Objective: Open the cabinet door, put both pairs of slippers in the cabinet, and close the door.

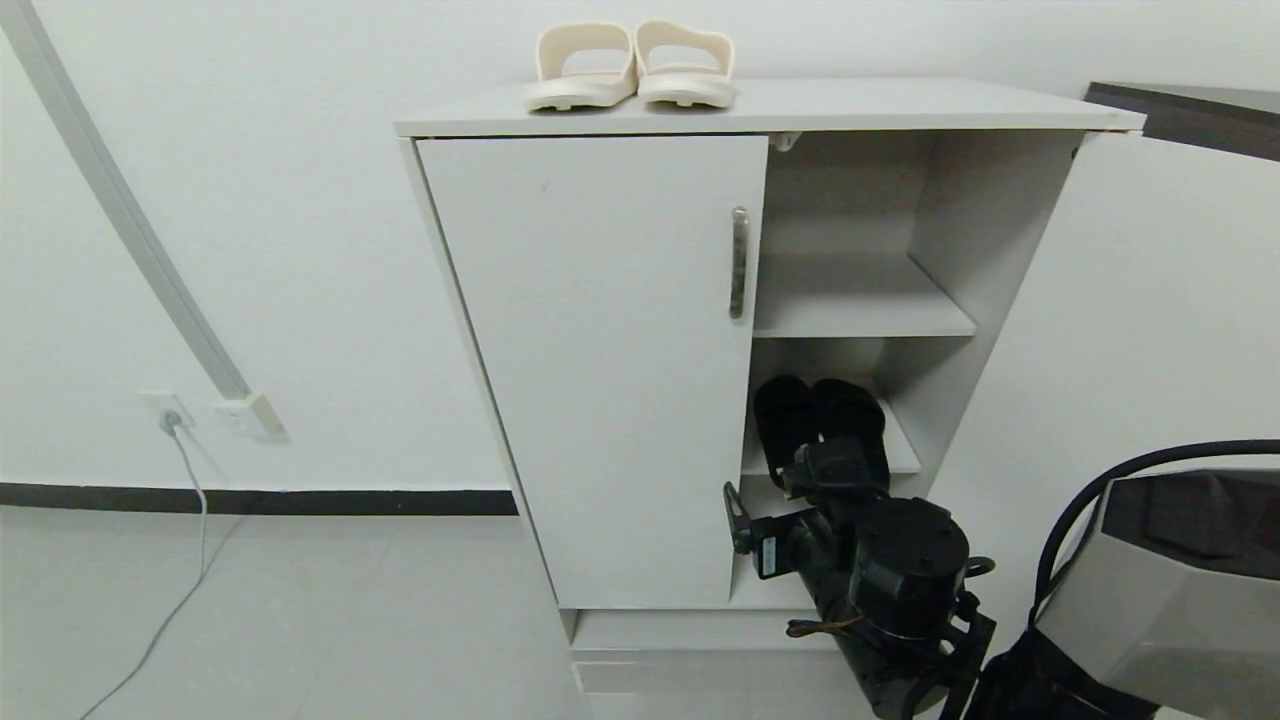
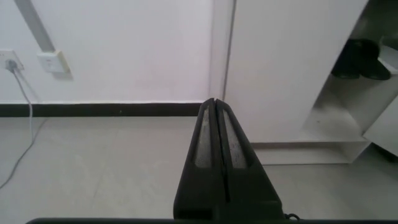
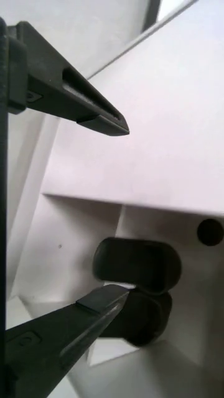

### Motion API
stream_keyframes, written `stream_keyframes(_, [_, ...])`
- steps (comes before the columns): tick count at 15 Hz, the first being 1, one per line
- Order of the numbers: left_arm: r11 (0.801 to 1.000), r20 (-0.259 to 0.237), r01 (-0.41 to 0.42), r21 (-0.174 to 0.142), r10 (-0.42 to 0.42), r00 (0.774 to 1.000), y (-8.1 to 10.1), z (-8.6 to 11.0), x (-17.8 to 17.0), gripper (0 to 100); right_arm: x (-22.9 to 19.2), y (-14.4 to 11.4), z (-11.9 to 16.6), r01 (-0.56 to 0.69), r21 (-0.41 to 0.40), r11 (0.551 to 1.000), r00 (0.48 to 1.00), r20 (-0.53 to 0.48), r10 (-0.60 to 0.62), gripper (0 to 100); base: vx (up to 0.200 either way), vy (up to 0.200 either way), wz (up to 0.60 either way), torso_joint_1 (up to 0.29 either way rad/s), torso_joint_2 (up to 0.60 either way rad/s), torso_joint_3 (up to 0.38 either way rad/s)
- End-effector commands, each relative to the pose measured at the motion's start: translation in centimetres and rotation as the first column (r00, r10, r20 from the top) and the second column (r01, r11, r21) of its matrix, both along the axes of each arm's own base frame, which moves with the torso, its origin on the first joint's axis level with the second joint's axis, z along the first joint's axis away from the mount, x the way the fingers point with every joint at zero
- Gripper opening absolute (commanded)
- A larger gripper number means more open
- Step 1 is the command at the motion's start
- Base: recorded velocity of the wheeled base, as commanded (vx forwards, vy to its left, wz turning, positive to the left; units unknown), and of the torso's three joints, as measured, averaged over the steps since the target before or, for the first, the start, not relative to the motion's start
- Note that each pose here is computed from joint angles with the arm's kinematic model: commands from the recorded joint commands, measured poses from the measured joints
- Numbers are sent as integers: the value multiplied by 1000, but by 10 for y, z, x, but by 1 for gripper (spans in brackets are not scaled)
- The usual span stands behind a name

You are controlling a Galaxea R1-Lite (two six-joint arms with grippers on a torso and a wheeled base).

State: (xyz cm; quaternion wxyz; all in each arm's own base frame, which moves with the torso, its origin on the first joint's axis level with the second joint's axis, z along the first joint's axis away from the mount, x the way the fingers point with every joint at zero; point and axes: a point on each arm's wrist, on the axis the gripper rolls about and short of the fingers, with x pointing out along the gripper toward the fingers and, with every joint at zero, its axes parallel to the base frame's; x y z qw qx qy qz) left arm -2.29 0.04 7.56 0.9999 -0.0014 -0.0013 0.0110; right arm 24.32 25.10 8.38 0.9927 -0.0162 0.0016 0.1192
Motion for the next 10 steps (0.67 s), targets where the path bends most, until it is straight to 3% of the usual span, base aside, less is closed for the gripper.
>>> stream_keyframes(1, [1000,-1,-1,0,1,1000,0,0,0,0,0,1,-1,-2,-3,1000,1000,-2,2,100,0,200,0,2,2,2])
stream_keyframes(5, [1000,-1,-1,0,1,1000,0,0,0,0,-1,0,-2,-2,-8,1000,1000,-6,2,100,0,200,0,4,2,4])
stream_keyframes(10, [1000,-1,0,0,0,1000,0,0,0,0,-7,-7,-6,-86,3,996,996,2,86,100,0,0,0,0,0,0])
